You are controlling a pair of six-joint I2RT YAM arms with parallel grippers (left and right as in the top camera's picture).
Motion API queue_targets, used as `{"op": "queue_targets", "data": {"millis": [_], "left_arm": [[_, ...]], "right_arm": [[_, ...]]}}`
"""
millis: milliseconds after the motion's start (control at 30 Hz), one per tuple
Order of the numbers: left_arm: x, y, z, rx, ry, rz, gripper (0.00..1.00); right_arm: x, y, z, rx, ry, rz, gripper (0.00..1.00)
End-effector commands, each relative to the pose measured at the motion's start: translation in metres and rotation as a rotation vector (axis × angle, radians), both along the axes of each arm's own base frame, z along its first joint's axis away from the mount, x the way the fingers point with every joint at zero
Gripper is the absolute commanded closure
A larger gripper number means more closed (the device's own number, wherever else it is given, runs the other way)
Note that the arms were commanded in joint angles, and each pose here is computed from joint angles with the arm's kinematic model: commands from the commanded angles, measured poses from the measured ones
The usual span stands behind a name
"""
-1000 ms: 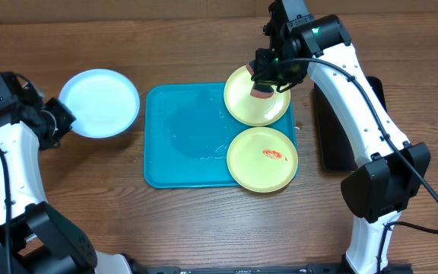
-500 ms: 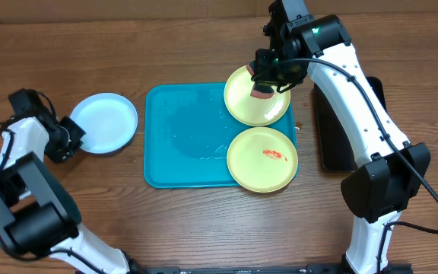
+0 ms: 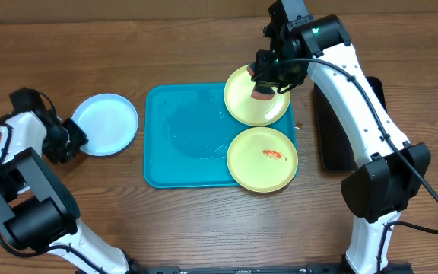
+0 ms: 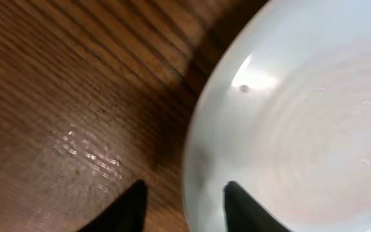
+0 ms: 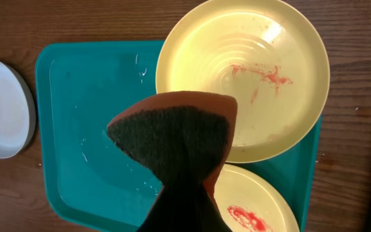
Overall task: Clean dirty plates on tray and stack at the side
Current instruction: 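Place the blue plate on the table left of the tray, then drag the top yellow plate toward the tray center with the left gripper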
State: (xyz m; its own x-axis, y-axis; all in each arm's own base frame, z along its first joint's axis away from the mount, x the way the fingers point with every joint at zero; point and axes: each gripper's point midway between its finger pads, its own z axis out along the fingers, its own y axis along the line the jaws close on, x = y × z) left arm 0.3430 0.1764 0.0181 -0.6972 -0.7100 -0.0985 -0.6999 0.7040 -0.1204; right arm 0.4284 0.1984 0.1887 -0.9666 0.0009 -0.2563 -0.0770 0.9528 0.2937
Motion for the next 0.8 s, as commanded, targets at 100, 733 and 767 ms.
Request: {"op": "queue_targets", "data": {"millis": [100, 733, 767], "left_arm": [[0.048, -0.026, 0.089, 0.059, -0.148, -0.209, 0.54], [0.119, -0.346, 0.085, -0.228, -0.348, -0.568, 0.42], [0.119, -0.358, 0.078, -0.236, -0.344, -0.578, 0.43]], "right_arm": [[0.004, 0.001, 0.008, 0.008, -0.031, -0.007, 0.96], [0.007, -0.017, 0.007, 0.002, -0.013, -0.046, 0.96], [0.007, -0.017, 0.007, 0.002, -0.011, -0.046, 0.96]]}}
